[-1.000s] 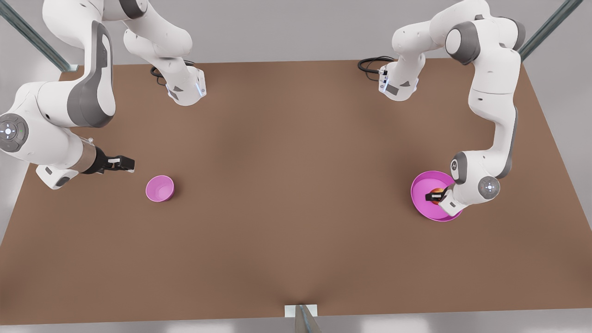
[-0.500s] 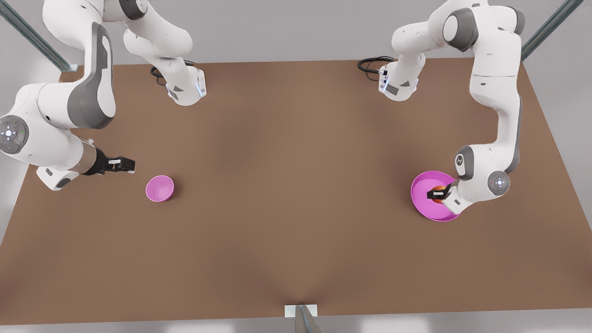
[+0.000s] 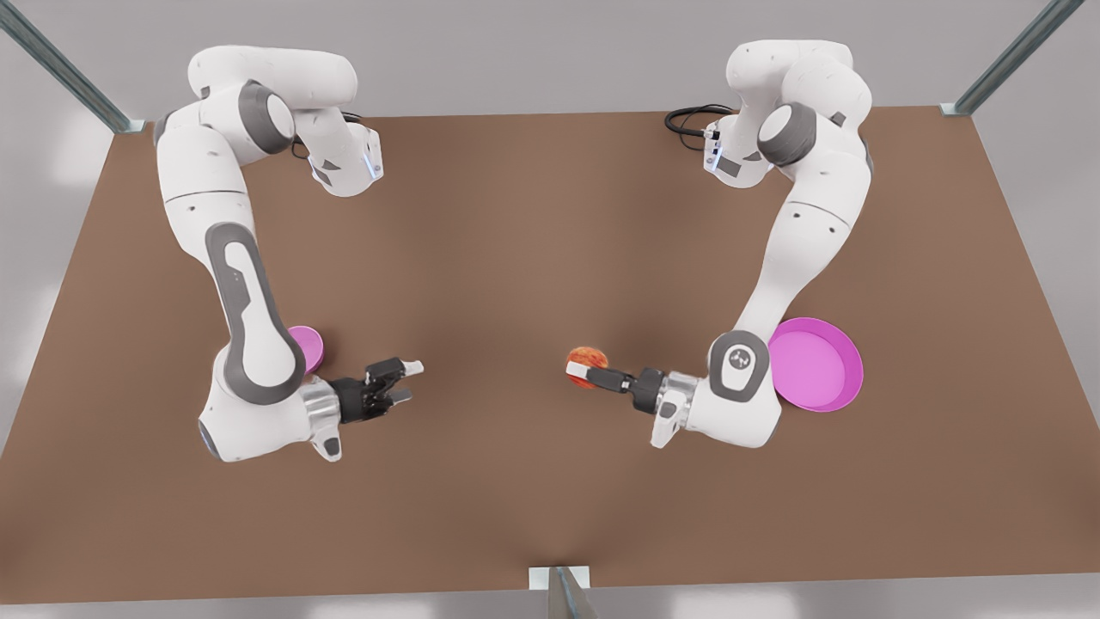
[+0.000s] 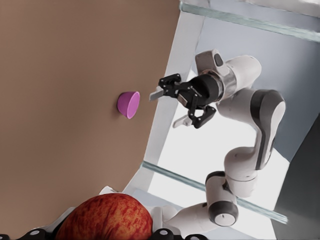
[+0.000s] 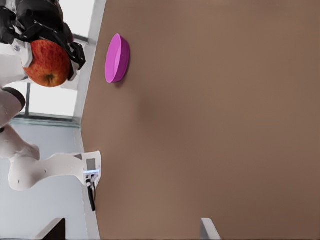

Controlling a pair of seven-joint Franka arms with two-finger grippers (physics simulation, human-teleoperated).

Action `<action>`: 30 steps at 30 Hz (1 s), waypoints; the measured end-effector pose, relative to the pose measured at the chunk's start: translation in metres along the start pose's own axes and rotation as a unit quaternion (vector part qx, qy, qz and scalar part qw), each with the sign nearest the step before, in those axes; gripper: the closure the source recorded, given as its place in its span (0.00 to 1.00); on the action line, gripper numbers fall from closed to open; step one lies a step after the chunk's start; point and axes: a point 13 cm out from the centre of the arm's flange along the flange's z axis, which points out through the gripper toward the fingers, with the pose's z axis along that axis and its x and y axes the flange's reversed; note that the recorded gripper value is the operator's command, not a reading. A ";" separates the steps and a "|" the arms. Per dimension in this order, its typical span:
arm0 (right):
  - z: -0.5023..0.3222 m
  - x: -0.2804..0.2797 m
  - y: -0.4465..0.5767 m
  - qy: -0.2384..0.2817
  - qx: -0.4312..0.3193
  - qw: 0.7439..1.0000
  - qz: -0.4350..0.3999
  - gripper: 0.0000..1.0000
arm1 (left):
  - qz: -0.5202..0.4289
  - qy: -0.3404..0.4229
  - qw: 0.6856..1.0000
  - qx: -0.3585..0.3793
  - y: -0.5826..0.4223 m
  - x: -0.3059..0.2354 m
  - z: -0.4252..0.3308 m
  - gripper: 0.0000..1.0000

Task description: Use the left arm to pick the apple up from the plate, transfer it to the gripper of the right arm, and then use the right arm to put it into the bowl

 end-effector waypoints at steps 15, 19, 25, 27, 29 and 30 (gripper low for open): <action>0.056 -0.119 0.032 -0.242 -0.023 0.919 -0.312 0.00 | -0.027 -0.107 0.991 0.075 -0.029 -0.052 0.047 0.28; 0.062 -0.125 0.044 -0.268 -0.034 0.894 -0.358 0.00 | -0.027 -0.115 0.990 0.076 -0.027 -0.055 0.045 0.28; 0.075 -0.130 0.060 -0.294 -0.039 0.862 -0.411 0.00 | -0.003 -0.121 0.990 0.071 -0.026 -0.057 0.045 0.28; 0.079 -0.132 0.066 -0.301 -0.040 0.853 -0.425 0.00 | 0.004 -0.122 0.990 0.070 -0.026 -0.057 0.045 0.28; 0.083 -0.135 0.074 -0.309 -0.040 0.843 -0.438 0.00 | 0.011 -0.123 0.990 0.070 -0.026 -0.057 0.046 0.28; 0.084 -0.137 0.077 -0.313 -0.039 0.839 -0.444 0.00 | 0.014 -0.123 0.990 0.069 -0.026 -0.057 0.046 0.28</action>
